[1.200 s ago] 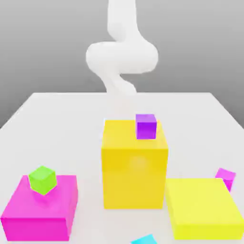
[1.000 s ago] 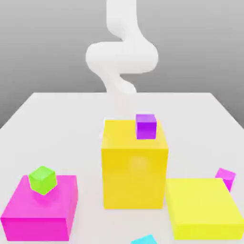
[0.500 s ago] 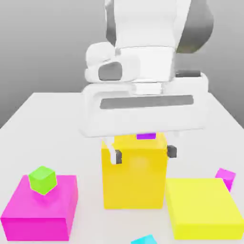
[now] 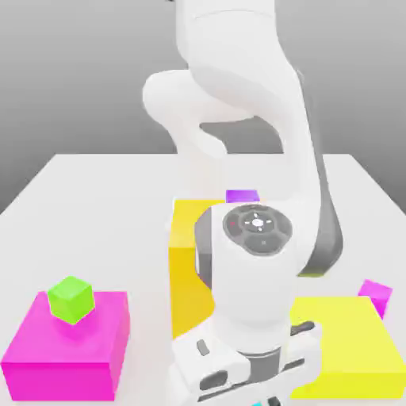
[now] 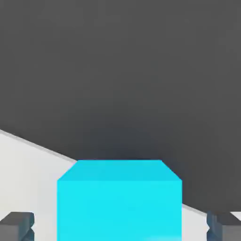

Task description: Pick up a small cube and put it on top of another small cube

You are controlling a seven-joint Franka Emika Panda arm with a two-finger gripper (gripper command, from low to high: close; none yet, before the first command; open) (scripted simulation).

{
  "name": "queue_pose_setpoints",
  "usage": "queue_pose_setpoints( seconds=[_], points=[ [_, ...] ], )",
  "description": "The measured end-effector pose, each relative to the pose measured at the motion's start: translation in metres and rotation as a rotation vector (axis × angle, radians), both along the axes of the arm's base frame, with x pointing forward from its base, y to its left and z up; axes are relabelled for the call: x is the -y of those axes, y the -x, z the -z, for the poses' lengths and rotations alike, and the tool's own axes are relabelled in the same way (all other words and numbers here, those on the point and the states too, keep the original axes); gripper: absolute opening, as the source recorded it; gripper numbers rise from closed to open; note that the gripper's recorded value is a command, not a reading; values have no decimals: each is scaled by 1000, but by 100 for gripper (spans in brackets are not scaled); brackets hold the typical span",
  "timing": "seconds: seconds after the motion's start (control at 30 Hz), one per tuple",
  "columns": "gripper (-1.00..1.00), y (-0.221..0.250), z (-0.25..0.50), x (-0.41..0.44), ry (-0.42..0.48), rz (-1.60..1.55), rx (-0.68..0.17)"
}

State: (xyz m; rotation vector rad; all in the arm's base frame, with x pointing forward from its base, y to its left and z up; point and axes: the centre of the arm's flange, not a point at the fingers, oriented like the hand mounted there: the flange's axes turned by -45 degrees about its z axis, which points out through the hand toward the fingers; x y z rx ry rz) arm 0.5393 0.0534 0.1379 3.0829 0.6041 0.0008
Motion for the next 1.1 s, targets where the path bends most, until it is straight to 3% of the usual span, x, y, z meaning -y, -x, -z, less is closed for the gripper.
queue_pose_setpoints(
  seconds=[0.17,0.3,0.43,0.6,0.8,0.97,1.0,1.1],
  points=[
    [-100,0,0,0,0,0,-1],
    [-100,0,-49,1,0,0,-1],
    [-100,14,-96,66,38,98,7],
    [-100,58,-145,167,59,279,7],
    [-100,132,-186,245,19,459,1],
    [-100,152,-145,259,-5,498,-1],
    [100,153,-134,260,-4,499,-1],
    [100,153,-134,260,-4,499,-1]
  ],
)
